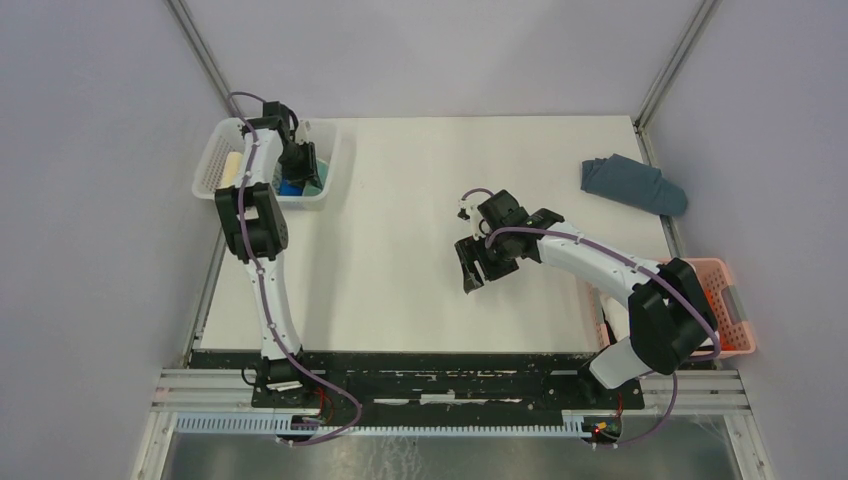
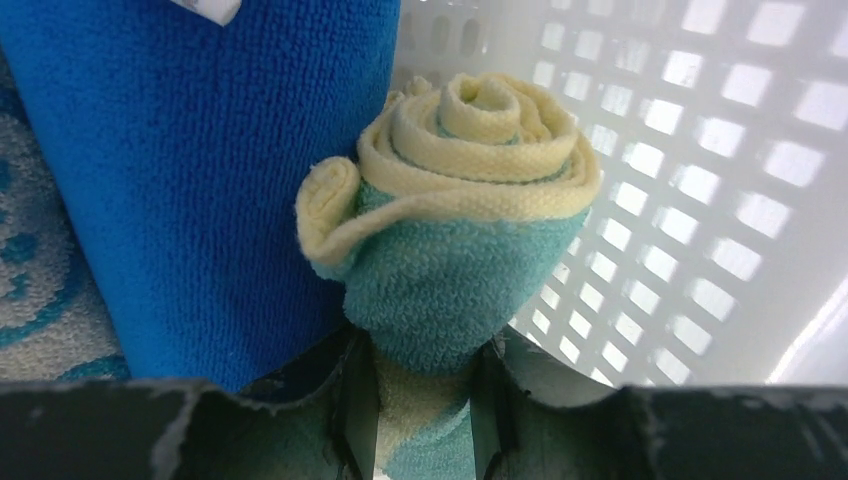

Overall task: Roll the towels
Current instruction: Place the towel in the bin.

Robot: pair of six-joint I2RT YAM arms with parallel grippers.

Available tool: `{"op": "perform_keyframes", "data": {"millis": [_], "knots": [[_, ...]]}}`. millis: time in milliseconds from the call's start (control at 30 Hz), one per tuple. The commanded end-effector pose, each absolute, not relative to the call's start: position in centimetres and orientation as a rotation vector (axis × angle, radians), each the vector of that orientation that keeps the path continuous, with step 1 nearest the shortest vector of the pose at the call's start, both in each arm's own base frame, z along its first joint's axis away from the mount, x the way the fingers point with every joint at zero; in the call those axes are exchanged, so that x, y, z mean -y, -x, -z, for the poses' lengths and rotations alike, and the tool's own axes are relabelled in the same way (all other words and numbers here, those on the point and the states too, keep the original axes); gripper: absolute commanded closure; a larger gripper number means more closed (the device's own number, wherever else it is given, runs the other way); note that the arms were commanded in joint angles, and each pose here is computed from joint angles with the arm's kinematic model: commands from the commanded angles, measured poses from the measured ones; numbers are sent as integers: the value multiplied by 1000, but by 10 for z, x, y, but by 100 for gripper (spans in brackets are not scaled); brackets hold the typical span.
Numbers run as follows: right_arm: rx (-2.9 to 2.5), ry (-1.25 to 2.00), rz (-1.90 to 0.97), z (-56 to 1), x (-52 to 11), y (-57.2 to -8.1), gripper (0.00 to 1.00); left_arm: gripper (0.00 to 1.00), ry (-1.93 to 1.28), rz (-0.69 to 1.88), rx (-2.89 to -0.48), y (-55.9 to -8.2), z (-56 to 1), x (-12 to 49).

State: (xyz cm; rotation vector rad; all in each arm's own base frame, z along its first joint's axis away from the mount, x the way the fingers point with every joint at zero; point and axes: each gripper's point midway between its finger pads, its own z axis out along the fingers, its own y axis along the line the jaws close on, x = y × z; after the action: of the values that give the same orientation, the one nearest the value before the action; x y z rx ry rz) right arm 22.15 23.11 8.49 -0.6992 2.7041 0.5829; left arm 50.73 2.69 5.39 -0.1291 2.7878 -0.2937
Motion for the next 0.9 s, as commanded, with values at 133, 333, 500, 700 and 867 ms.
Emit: {"op": "perform_keyframes", "data": {"millis": [133,333,500,700,867], "knots": [[-2690,658,-594,-87,-238,-232,26,68,106,-122,-2899,-492,-23,-63],[-2691,642,-607,-85,-241,-232,25,60,135,-222,-2938,-484,-5,-60],[-2677,636,-594,-88,-239,-234,25,47,148,-200,-2909,-485,-20,-51],[-2658,628,-595,-90,-239,-236,24,33,160,-132,-2847,-488,-53,-41],[-2640,626,-605,-93,-240,-236,24,33,158,-54,-2780,-493,-85,-32]]}}
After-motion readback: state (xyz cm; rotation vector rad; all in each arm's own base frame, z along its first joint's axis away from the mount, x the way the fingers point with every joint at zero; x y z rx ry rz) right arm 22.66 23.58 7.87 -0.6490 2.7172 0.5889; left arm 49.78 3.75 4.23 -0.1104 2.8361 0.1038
